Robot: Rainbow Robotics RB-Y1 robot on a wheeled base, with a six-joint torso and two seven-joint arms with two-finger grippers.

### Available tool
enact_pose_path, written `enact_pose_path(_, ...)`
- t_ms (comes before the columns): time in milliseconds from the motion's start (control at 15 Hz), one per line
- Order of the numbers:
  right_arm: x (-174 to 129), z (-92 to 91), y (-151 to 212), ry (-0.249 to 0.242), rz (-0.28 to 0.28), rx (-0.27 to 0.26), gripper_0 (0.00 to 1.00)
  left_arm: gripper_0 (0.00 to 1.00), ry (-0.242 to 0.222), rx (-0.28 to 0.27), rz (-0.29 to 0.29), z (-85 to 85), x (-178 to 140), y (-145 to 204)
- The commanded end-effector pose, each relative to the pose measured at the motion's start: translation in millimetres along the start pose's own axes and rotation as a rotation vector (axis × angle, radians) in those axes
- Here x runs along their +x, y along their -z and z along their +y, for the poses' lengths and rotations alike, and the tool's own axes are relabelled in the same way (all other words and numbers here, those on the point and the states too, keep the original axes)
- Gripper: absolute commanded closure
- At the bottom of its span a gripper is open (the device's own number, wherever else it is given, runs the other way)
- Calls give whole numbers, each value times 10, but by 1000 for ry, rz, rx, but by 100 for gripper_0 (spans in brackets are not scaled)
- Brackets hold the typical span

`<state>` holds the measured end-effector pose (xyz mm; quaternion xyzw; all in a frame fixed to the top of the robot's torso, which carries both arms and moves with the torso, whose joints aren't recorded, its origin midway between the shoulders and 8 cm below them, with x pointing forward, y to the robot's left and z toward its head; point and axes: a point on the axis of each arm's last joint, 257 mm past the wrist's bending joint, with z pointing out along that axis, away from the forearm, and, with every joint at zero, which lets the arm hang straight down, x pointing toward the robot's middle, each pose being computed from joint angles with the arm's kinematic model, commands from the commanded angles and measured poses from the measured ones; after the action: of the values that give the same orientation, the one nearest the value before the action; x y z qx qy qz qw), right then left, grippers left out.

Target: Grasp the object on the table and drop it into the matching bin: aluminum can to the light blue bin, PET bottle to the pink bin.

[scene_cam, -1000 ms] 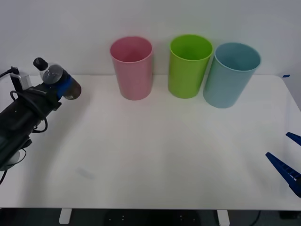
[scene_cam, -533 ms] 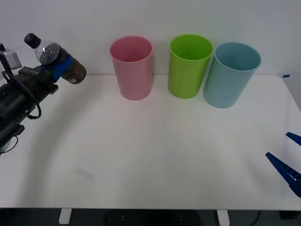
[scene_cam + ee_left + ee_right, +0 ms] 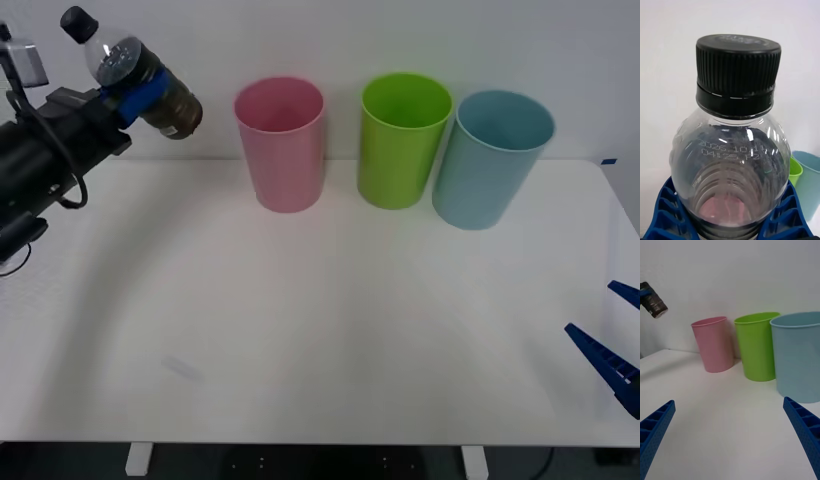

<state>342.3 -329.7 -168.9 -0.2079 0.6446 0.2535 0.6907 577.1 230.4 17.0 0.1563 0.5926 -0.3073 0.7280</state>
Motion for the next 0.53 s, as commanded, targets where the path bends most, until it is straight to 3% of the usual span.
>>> enact_pose_path(67, 0, 0, 0, 0, 0, 0, 0, 100, 1, 18, 18, 0, -25, -312)
enact_pose_path(533, 0, 0, 0, 0, 0, 0, 0, 100, -57, 37, 153, -28, 193, -1230)
